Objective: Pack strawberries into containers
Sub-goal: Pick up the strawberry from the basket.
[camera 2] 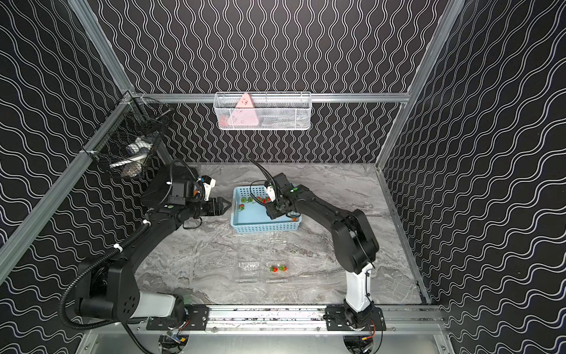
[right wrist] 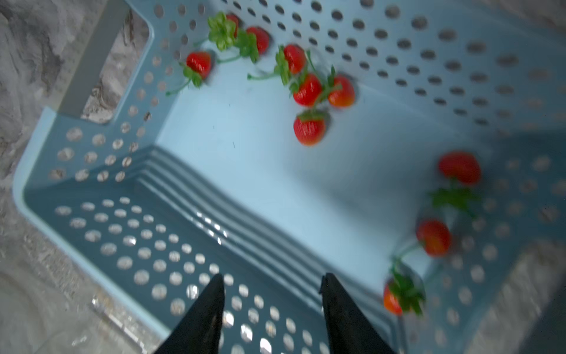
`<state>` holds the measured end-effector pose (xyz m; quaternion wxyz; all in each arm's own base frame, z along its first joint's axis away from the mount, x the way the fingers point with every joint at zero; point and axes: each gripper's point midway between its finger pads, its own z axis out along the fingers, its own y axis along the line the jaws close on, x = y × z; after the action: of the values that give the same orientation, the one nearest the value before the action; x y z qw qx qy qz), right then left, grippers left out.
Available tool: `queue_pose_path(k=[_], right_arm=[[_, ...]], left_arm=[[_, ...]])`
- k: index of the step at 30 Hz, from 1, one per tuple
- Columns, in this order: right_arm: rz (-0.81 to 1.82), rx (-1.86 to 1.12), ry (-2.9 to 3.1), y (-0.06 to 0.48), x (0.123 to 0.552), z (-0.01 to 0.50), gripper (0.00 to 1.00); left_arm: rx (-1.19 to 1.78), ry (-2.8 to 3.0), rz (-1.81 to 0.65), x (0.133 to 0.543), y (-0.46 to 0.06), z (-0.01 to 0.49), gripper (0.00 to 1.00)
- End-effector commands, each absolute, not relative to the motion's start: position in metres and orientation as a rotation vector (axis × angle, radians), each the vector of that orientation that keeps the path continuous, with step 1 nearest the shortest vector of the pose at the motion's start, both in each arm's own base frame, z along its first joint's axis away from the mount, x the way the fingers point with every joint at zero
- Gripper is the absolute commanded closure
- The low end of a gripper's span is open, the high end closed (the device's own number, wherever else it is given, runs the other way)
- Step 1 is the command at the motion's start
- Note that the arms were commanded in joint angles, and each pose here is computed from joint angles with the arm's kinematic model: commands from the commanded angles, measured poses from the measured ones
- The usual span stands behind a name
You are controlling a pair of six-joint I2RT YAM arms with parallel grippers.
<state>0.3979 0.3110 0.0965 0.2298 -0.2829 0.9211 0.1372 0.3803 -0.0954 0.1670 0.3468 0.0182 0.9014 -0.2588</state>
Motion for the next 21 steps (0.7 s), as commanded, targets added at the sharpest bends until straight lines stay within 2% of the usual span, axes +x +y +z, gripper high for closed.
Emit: queue_pose_path(k=[1, 8, 21], right_arm=[[0.401, -0.861, 2.489, 0.327, 0.420, 0.083, 0.47], [0.315, -0.896, 2.519, 0.326, 0.448, 0.045, 0.48], [0.274, -0.938, 2.523, 0.334, 0.468, 0.014, 0.50]], left_arm=[[0.074, 2.341, -0.660, 0.381, -0.096, 0.164, 0.27], [0.074, 2.344, -0.667, 0.384, -0.097, 0.163, 0.27], [0.072, 2.356, -0.658, 0.385, -0.096, 0.159, 0.27]])
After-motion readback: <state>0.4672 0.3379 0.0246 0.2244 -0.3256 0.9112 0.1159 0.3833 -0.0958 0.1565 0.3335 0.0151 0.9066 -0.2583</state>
